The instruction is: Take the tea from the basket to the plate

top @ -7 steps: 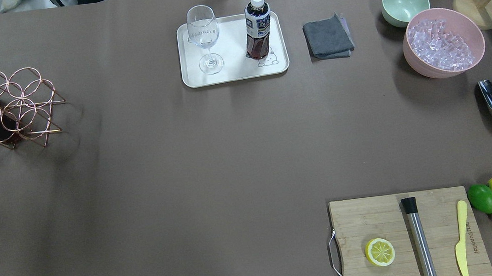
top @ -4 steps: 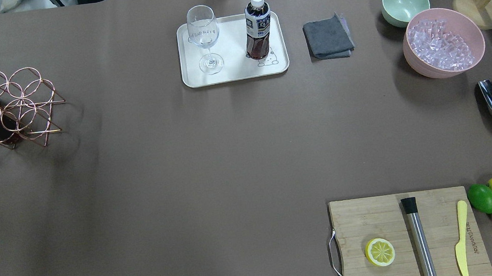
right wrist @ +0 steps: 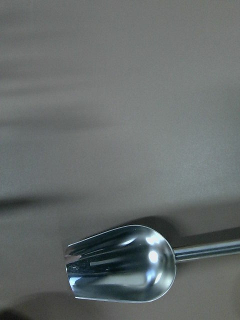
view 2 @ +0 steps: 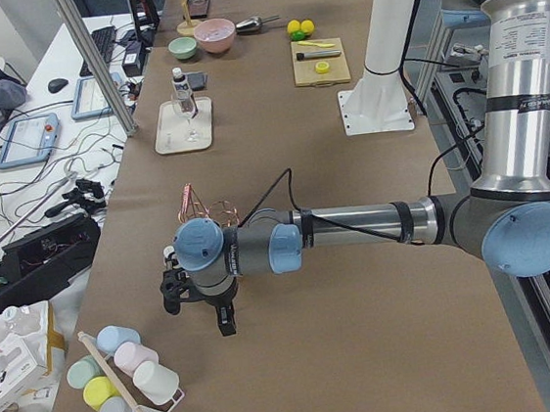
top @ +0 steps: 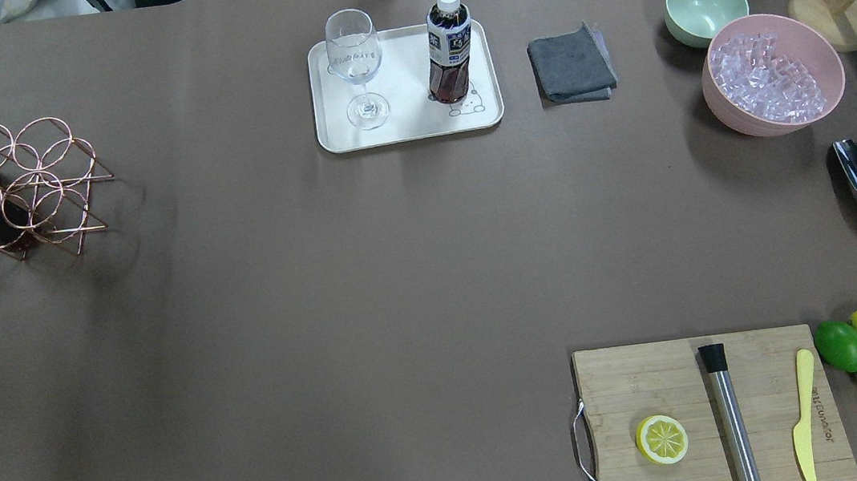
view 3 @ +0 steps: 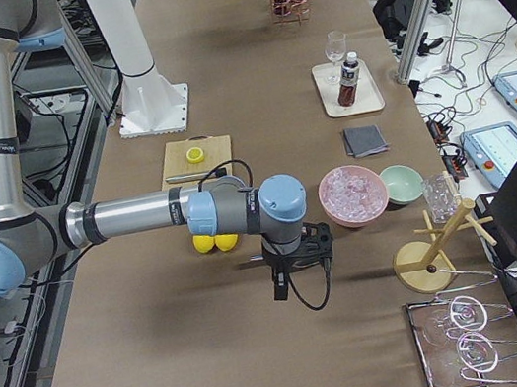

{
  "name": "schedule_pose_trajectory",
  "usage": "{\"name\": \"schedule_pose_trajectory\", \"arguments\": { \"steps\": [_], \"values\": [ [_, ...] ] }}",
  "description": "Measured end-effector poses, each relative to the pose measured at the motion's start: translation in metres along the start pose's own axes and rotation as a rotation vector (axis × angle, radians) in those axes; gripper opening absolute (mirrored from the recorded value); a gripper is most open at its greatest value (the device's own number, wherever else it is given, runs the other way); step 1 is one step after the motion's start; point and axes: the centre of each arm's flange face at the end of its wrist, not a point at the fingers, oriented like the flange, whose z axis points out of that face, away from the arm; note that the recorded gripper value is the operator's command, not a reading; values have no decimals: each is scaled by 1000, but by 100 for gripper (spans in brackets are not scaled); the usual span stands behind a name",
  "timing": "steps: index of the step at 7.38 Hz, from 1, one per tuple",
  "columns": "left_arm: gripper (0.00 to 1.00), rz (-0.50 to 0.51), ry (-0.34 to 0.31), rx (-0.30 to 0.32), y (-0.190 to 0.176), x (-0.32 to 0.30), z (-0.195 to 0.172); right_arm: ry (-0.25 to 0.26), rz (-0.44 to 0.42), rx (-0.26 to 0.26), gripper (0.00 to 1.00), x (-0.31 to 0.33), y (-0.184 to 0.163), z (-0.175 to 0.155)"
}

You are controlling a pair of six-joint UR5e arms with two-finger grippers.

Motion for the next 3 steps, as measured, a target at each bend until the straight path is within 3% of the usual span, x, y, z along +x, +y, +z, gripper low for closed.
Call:
{"name": "schedule_pose_trajectory", "arguments": {
  "steps": [3],
  "values": [
    [98, -3, -1, -4, 0, -2, 2, 12, -3, 5, 100, -1, -1, -2]
  ]
}}
